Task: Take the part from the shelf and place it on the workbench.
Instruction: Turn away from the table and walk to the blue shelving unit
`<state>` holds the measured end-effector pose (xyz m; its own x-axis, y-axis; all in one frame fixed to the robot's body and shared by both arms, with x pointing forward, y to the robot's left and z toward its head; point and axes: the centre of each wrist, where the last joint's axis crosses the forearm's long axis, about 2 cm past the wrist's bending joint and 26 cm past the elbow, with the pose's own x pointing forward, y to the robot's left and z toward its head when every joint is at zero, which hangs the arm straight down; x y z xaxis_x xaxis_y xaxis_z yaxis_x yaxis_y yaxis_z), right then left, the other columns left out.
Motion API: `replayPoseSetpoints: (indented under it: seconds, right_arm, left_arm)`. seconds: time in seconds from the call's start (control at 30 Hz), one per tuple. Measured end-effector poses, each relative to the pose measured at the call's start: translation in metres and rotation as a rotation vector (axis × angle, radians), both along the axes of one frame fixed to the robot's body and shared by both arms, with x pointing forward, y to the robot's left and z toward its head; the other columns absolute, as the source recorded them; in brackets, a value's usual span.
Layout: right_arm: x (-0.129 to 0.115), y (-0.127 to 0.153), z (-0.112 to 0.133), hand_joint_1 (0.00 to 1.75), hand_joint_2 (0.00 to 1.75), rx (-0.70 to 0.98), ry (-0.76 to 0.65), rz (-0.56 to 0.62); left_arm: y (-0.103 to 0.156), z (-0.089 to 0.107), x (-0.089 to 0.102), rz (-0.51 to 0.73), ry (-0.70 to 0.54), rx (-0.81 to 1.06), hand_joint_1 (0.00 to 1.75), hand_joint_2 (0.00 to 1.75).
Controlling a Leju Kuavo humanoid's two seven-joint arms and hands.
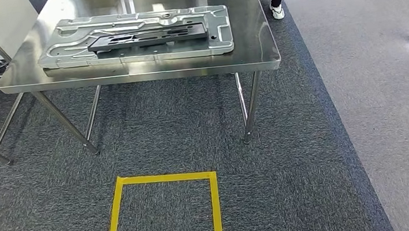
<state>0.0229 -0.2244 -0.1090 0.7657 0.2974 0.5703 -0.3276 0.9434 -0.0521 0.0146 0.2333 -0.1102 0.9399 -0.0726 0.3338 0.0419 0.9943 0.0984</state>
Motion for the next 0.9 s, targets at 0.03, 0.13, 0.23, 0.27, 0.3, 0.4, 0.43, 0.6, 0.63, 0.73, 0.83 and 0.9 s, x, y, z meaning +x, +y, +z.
replayPoseSetpoints:
  seconds: [0.03, 0.13, 0.23, 0.27, 0.3, 0.4, 0.43, 0.6, 0.63, 0.73, 0.83, 0.9]
  right_arm:
    - [-0.0001, 0.0012, 0.0001, 0.00, 0.00, 0.001, -0.003, -0.004]
    - [0.0002, 0.0029, 0.0004, 0.00, 0.00, 0.005, -0.009, -0.009]
    - [0.0009, 0.0033, 0.0005, 0.00, 0.00, 0.006, -0.011, -0.013]
    - [0.0013, 0.0039, 0.0006, 0.00, 0.00, 0.008, -0.011, -0.017]
    - [0.0018, 0.0044, 0.0007, 0.00, 0.00, 0.010, -0.011, -0.024]
    - [0.0033, 0.0046, 0.0009, 0.00, 0.00, 0.013, -0.007, -0.042]
    - [0.0036, 0.0044, 0.0009, 0.00, 0.00, 0.014, -0.006, -0.046]
    - [0.0009, 0.0031, 0.0005, 0.00, 0.00, 0.017, 0.005, -0.062]
    - [0.0014, 0.0027, 0.0004, 0.00, 0.00, 0.017, 0.005, -0.064]
    - [0.0028, 0.0020, 0.0004, 0.00, 0.00, 0.020, 0.004, -0.067]
    - [0.0024, 0.0019, 0.0004, 0.00, 0.00, 0.024, 0.008, -0.074]
    - [0.0032, 0.0018, 0.0004, 0.00, 0.00, 0.030, 0.011, -0.086]
  left_arm:
    - [0.0003, -0.0001, -0.0003, 0.001, 0.001, 0.000, 0.00, 0.00]
    - [0.0007, -0.0001, -0.0005, 0.001, 0.001, 0.001, 0.00, 0.00]
    - [0.0008, -0.0001, -0.0004, 0.001, 0.000, 0.001, 0.00, 0.00]
    - [0.0010, -0.0001, 0.0000, 0.001, -0.003, 0.001, 0.00, 0.00]
    - [0.0011, -0.0001, 0.0006, -0.001, -0.006, 0.001, 0.00, 0.00]
    - [0.0012, -0.0001, 0.0004, -0.006, -0.012, 0.001, 0.00, 0.00]
    - [0.0012, -0.0002, -0.0004, -0.008, -0.010, 0.000, 0.00, 0.00]
    - [0.0008, -0.0001, -0.0004, -0.018, -0.005, -0.004, 0.00, 0.00]
    - [0.0007, -0.0001, -0.0005, -0.018, -0.004, -0.006, 0.00, 0.00]
    - [0.0007, -0.0001, 0.0006, -0.018, -0.003, -0.008, 0.00, 0.00]
    - [0.0009, 0.0000, 0.0023, -0.018, -0.009, -0.010, 0.00, 0.00]
    - [0.0011, -0.0001, 0.0014, -0.018, -0.009, -0.009, 0.00, 0.00]
